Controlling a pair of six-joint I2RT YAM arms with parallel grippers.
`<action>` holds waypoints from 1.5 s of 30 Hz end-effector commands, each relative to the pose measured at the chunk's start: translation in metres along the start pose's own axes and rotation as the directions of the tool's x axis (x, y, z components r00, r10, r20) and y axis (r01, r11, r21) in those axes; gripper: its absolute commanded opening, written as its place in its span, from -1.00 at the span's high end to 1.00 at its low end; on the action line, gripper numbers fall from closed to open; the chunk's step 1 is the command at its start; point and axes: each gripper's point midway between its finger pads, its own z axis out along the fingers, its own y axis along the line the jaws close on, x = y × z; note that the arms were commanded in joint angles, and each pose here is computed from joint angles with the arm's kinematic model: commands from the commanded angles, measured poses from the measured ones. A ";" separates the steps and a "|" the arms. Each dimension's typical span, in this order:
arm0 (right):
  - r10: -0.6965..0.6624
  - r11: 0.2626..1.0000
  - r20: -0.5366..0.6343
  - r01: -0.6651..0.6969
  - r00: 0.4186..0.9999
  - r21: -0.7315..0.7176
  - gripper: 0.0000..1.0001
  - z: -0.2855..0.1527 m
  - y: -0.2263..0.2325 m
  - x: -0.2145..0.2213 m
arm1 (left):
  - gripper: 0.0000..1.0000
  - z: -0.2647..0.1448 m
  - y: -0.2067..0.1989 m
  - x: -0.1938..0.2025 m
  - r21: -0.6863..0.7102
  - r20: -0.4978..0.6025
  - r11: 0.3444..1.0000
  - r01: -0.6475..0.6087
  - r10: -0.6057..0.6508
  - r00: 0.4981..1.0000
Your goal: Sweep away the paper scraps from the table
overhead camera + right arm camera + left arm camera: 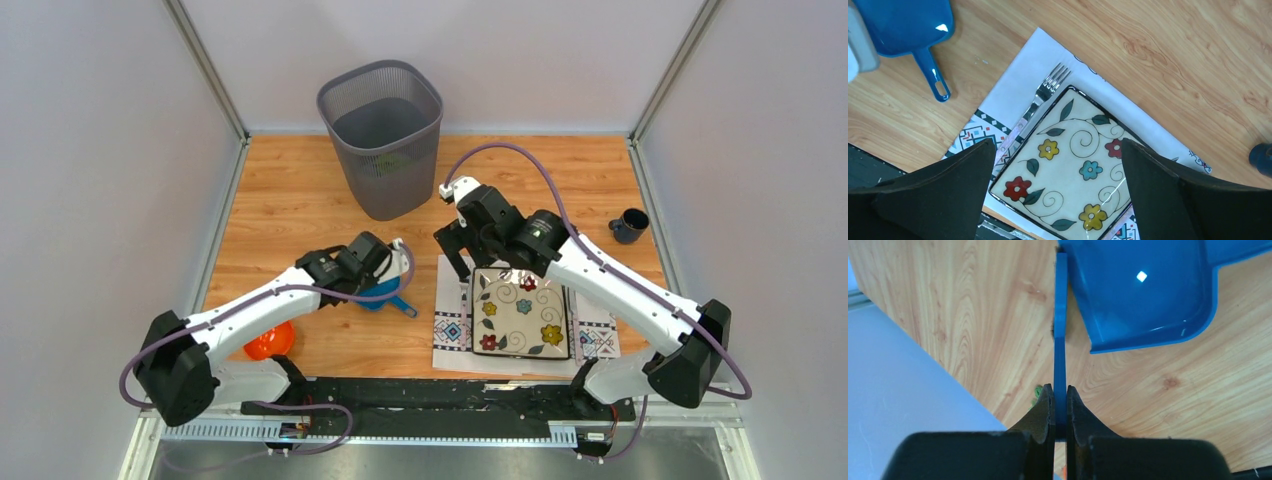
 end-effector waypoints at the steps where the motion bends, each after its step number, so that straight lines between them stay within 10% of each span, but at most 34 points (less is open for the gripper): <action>1: 0.041 0.999 0.035 -0.042 0.999 0.019 -1.00 -0.011 -0.005 -0.001 | 1.00 0.012 -0.001 -0.004 -0.105 -0.007 0.994 -0.041 0.041 0.999; 7: 0.039 0.999 0.008 -0.039 0.999 0.036 -1.00 -0.007 -0.008 0.004 | 0.96 0.013 -0.040 -0.016 0.063 0.043 0.995 -0.079 0.077 0.996; 13: 0.050 0.996 -0.019 -0.048 0.999 0.075 -1.00 0.002 -0.020 0.009 | -0.56 -0.014 -0.088 -0.033 0.379 0.134 0.921 -0.094 0.045 0.990; 23: 0.172 0.983 0.047 -0.174 0.984 0.058 -1.00 0.012 -0.055 0.005 | -0.59 -0.076 -0.069 -0.080 0.582 0.282 0.811 -0.061 -0.131 0.951; 29: 0.316 0.944 0.254 -0.330 0.914 0.012 -1.00 0.007 -0.098 -0.014 | -0.61 -0.033 0.036 -0.068 0.509 0.271 0.790 0.342 -0.524 0.807; 33: 0.402 0.886 0.358 -0.457 0.843 0.080 -1.00 0.008 -0.145 0.001 | -0.62 -0.031 0.051 -0.052 0.586 0.363 0.726 0.360 -0.632 0.685; 45: 0.368 0.717 0.535 -0.599 0.760 0.357 -1.00 0.019 -0.224 0.039 | -0.64 0.057 0.109 0.056 0.118 0.445 0.596 0.794 -0.747 0.495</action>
